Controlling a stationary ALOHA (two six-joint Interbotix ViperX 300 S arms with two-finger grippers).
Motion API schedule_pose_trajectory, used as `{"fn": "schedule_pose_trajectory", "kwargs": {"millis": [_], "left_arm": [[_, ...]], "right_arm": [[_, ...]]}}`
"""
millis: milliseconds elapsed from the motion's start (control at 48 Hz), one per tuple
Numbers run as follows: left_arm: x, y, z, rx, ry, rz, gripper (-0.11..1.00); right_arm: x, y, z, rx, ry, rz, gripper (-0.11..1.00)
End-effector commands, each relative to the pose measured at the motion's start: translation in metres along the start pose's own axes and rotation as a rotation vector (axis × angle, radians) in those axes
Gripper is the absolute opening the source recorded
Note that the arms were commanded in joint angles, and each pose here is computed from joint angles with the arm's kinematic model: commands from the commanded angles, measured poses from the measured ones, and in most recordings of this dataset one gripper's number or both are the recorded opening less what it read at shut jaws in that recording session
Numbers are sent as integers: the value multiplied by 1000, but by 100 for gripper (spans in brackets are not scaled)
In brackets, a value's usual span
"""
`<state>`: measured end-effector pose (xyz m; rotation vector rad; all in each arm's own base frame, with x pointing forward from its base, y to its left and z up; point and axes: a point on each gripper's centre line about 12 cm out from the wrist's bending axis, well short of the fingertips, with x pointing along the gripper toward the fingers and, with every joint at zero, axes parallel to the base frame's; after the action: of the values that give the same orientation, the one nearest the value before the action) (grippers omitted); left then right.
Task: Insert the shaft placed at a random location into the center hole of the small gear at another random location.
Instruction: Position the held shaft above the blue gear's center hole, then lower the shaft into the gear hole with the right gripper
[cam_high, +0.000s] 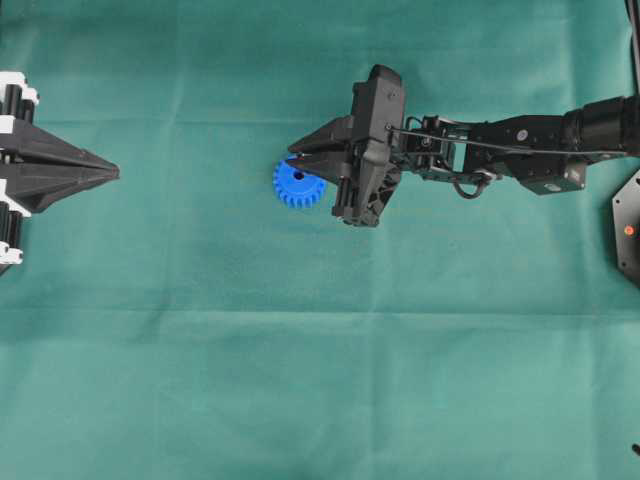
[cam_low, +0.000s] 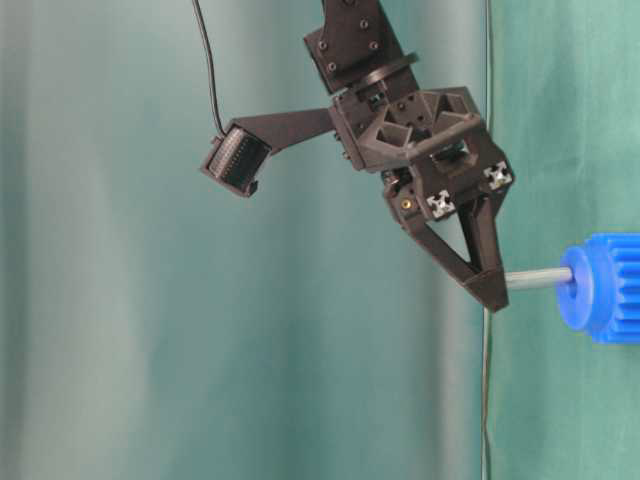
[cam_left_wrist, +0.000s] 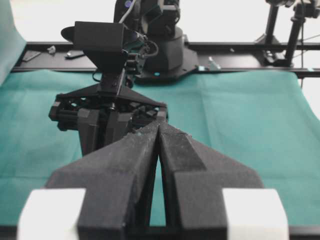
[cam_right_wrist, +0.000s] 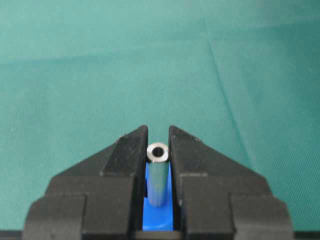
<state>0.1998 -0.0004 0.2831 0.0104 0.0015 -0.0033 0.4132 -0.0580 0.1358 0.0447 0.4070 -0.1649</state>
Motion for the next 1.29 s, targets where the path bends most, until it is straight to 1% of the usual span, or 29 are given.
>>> {"fn": "schedule_pose_trajectory", "kwargs": {"millis": [0, 354, 667, 1272], "left_arm": [[2, 0, 8, 2, -21, 1, 0], [2, 0, 9, 2, -23, 1, 0], [2, 0, 9, 2, -23, 1, 0], [3, 1, 8, 0, -20, 3, 0]], "right_arm": [[-1, 1, 14, 3, -41, 1, 13], [-14, 1, 38, -3, -98, 4, 13], [-14, 3, 37, -2, -93, 8, 13], [1, 5, 20, 3, -66, 8, 13]]}}
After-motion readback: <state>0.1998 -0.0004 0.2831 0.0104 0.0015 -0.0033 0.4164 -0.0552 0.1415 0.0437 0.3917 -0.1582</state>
